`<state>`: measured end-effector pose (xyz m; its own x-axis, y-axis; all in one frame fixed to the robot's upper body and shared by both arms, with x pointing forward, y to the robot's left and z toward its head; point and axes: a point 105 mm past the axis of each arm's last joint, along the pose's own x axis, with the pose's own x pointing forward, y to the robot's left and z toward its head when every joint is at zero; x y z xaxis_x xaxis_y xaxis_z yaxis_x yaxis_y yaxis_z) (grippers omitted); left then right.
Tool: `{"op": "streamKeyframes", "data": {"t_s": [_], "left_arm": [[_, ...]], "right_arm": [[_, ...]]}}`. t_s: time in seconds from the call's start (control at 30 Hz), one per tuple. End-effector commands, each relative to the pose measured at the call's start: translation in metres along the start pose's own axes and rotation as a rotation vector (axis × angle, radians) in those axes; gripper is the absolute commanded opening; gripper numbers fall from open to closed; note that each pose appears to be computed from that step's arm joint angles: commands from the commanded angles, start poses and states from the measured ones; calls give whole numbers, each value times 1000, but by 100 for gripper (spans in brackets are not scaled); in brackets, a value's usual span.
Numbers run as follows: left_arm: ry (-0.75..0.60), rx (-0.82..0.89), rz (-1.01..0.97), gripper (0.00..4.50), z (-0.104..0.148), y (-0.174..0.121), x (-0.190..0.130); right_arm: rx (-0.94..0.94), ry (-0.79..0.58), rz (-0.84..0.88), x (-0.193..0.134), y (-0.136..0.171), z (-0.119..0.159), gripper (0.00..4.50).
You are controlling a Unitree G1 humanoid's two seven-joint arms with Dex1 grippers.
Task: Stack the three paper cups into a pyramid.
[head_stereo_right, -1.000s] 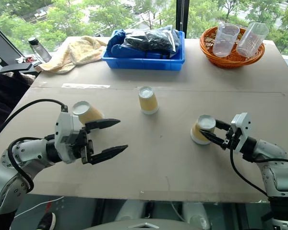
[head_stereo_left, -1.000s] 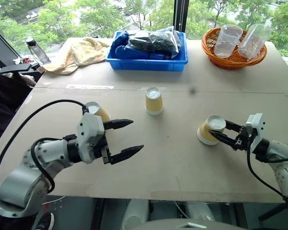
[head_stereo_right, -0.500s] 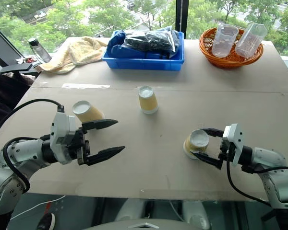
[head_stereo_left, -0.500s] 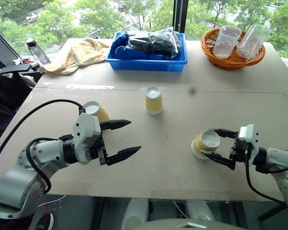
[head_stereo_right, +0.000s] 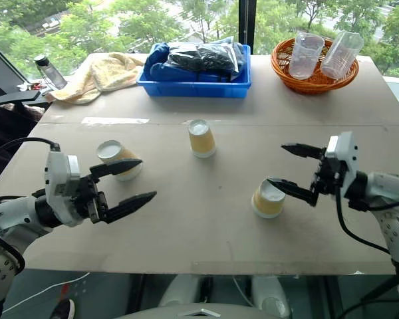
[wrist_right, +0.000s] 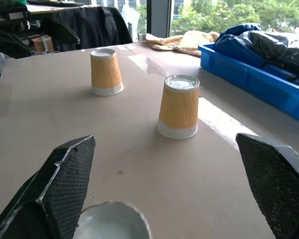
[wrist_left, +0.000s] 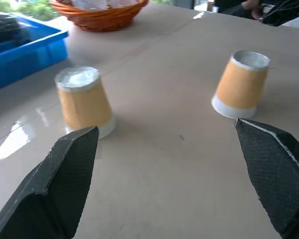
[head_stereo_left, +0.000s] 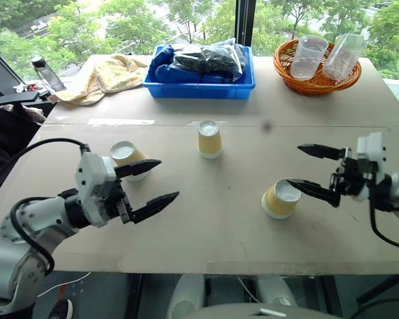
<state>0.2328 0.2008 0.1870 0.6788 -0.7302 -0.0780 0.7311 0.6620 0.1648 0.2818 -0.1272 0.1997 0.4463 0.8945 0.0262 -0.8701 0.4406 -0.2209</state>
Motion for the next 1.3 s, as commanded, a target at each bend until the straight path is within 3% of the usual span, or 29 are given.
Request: {"op": "streamKeyframes", "data": {"t_s": [0.03,0.3,0.5,0.77,1.3], "left_arm": [[6,38,124,450,5,15,-11],[12,54,168,450,10,17,-31],[9,32,137,450,10,7,-38],[-12,42,169,450,16,9,-53],[-24,13,156,450,15,-2,-60]], "right_arm": [[-16,-37,-43,38,-12,2,447],[-6,47,6,132,-37,9,447],[32,145,160,160,-29,15,447],[-24,248,165,188,-34,7,447],[-50,310,167,193,-37,-10,447]]}}
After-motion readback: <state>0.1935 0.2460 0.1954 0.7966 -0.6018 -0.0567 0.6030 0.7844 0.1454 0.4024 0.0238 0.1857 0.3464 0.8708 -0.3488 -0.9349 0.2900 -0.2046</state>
